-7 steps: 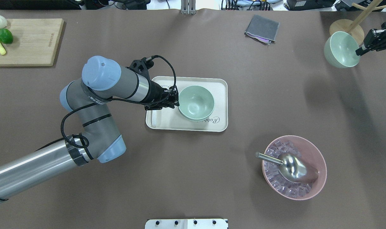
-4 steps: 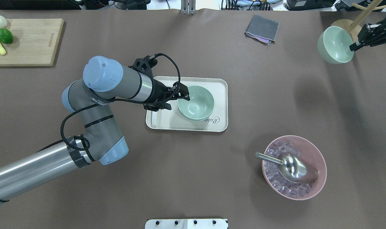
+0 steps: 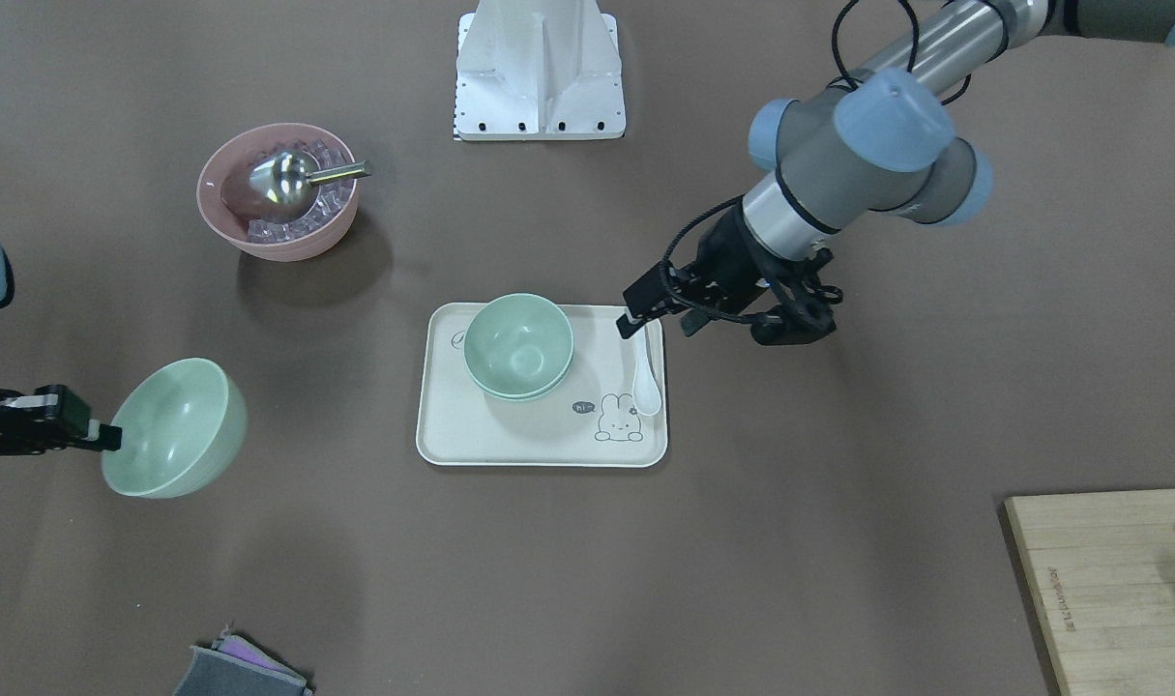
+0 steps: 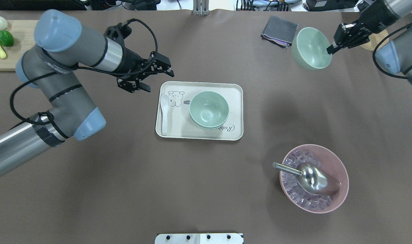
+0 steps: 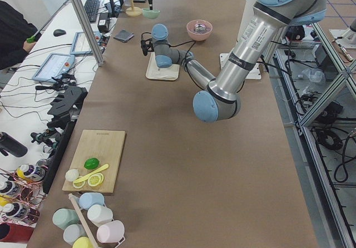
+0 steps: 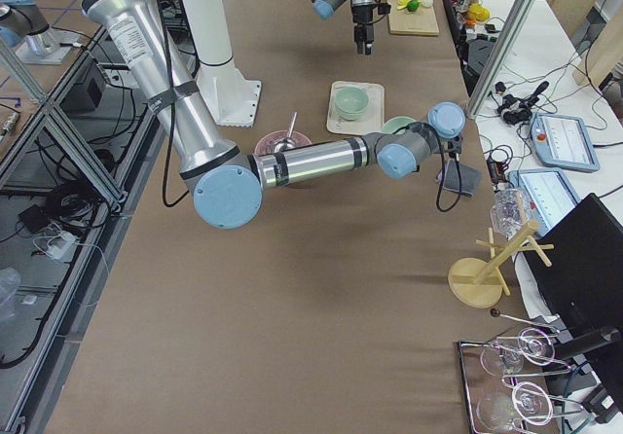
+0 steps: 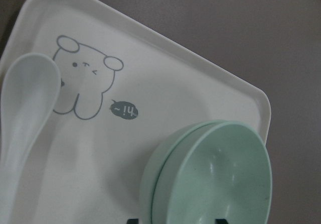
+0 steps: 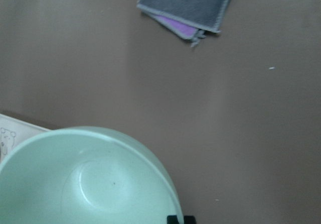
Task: Stack green bowls together
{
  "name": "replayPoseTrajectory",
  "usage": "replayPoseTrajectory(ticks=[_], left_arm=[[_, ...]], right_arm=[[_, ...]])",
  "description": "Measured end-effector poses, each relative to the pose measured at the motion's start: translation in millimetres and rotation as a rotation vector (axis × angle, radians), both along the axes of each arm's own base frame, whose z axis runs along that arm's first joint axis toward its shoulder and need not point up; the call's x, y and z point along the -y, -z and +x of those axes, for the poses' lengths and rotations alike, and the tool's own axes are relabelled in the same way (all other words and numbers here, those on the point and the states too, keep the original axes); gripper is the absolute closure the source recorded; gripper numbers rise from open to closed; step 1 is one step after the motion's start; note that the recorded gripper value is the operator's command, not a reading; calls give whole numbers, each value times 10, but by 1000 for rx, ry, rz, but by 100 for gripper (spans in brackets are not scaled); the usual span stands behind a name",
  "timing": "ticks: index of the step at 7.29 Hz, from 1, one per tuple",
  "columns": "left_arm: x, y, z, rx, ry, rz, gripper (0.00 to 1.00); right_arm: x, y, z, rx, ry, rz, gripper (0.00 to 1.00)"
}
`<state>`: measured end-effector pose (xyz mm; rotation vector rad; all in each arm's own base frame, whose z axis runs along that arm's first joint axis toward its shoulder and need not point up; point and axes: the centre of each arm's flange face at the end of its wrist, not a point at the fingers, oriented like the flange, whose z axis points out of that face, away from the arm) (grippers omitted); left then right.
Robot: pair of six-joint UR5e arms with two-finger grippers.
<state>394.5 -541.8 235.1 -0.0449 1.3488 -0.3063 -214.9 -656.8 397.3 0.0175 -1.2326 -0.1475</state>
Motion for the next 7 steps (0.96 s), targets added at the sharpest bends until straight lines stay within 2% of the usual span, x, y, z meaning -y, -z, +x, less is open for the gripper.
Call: replayPoseTrajectory(ticks=[2, 4, 7], left_arm=[[181, -247, -466, 21, -2, 34, 2], [321, -267, -815, 14, 9, 41, 2], [378, -325, -907, 20, 16, 38, 2]], right_arm=[[-129, 532, -737, 0, 60, 54, 100], [-358, 798, -1336, 19, 132, 109, 100], [-660, 1156, -1985, 51, 201, 199, 100]])
